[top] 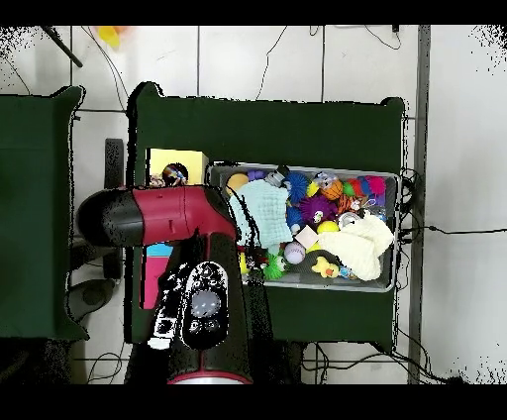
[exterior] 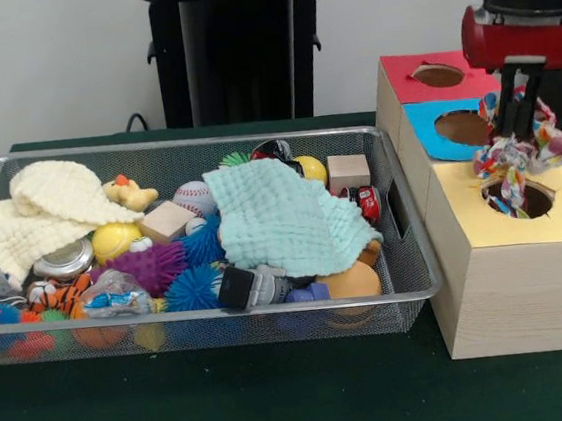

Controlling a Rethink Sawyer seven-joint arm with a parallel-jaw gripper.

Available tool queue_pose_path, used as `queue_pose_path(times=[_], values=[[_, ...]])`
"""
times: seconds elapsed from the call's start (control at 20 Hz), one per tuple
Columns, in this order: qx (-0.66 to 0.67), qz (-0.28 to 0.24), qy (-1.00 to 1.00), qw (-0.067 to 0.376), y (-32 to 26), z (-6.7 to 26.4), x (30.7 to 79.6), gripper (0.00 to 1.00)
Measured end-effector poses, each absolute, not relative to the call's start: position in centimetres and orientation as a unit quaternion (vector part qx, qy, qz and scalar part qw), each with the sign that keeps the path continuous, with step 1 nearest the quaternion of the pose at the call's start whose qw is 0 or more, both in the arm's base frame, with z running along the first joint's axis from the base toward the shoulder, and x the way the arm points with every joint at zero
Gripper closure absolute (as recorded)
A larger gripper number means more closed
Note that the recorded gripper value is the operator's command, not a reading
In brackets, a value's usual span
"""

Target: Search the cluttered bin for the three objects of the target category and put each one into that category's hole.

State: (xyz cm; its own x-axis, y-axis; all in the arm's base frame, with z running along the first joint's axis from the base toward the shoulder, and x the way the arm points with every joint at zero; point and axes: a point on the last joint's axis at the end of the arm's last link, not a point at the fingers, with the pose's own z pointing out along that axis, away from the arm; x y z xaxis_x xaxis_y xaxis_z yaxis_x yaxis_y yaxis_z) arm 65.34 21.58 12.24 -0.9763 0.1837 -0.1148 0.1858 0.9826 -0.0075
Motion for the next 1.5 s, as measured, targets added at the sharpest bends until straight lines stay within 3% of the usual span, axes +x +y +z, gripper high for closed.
queue_pose_path(times=[0.3, 1.5], values=[[0.098, -0.012, 0.994, 0.05, 21.2, 10.8, 65.3, 1.0], [0.118, -0.003, 0.99, 0.081, 22.5, 14.7, 67.7, 1.0]])
